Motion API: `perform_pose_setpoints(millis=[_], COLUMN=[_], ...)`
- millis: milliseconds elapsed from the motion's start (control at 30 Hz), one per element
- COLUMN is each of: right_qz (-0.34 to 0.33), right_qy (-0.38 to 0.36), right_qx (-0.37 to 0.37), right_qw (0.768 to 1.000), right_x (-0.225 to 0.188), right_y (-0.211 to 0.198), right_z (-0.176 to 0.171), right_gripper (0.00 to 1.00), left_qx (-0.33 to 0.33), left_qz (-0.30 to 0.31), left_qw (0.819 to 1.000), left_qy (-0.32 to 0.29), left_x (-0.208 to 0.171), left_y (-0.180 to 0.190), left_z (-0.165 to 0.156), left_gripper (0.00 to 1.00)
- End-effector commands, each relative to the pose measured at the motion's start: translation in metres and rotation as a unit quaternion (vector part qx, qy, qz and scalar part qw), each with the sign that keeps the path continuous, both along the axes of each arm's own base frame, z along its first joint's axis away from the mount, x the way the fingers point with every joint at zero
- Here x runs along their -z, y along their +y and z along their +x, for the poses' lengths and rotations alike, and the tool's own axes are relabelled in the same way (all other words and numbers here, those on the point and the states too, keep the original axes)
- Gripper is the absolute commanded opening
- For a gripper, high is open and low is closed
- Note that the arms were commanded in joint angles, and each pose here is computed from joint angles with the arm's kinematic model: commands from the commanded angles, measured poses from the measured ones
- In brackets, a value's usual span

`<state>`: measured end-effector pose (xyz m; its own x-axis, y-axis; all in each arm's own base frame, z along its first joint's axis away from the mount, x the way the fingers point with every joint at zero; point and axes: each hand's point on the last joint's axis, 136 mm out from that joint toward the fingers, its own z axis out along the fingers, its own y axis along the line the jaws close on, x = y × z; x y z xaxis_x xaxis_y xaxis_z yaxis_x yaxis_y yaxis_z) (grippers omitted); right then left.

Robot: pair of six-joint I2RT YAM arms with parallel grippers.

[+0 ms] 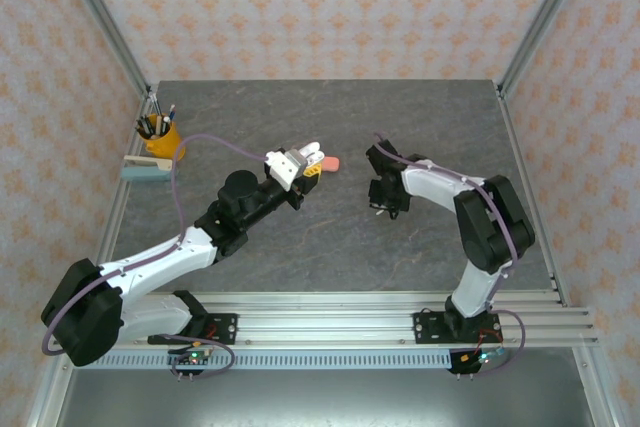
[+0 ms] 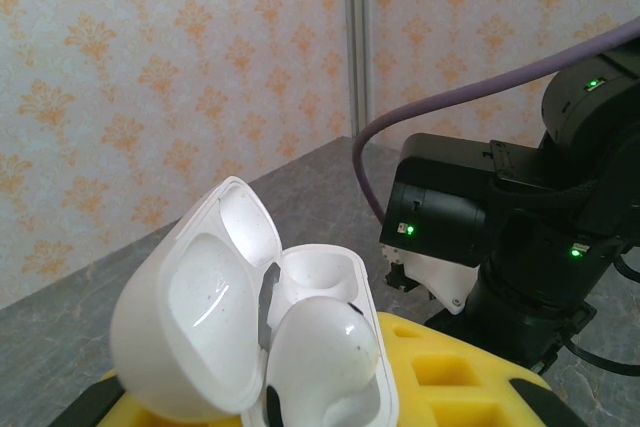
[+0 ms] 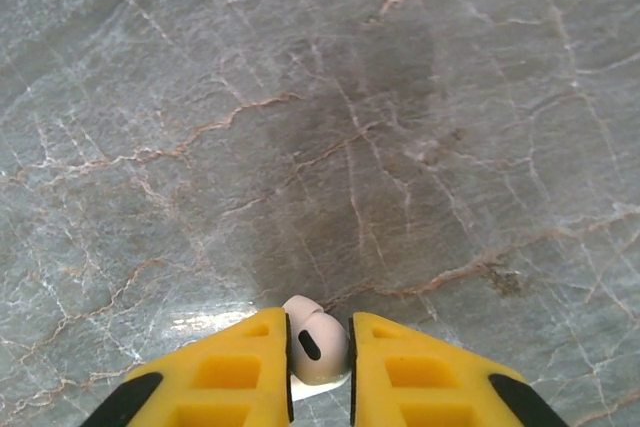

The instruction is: Insert wireless bluetooth earbuds into charging case

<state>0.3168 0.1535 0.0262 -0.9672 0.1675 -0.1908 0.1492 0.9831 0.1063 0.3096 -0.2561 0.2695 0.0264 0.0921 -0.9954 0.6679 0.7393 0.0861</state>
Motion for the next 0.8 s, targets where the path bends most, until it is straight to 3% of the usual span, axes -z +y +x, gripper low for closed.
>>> perform_pose_setpoints(millis=[0, 300, 533, 767], right_qz=[-0.016, -0.006, -0.006, -0.036], right_qy=[0.035, -0.005, -0.011, 0.007], right_qx=[-0.042, 0.056, 0.189, 0.139], right_qw=[0.998, 0.998, 0.982, 0.99], right_x=[0.008, -0.023, -0.038, -0.035], right_y=[0.0, -0.005, -0.016, -0.004], right_z=[-0.007, 0.004, 0.001, 0.008], right_gripper=[0.22, 0.52, 0.54, 0.56], left_qx=[-0.01, -0.009, -0.006, -0.002], left_qz=[-0.01, -0.015, -0.015, -0.016], left_qw=[1.0, 0.999, 0.999, 0.999], left_qy=[-0.028, -0.031, -0.03, -0.032], left_x=[-0.02, -0.023, -0.02, -0.021], left_y=[0.003, 0.002, 0.0, -0.003], left_z=[0.002, 0.001, 0.003, 0.005], left_gripper=[0.0, 0.0, 0.0, 0.0])
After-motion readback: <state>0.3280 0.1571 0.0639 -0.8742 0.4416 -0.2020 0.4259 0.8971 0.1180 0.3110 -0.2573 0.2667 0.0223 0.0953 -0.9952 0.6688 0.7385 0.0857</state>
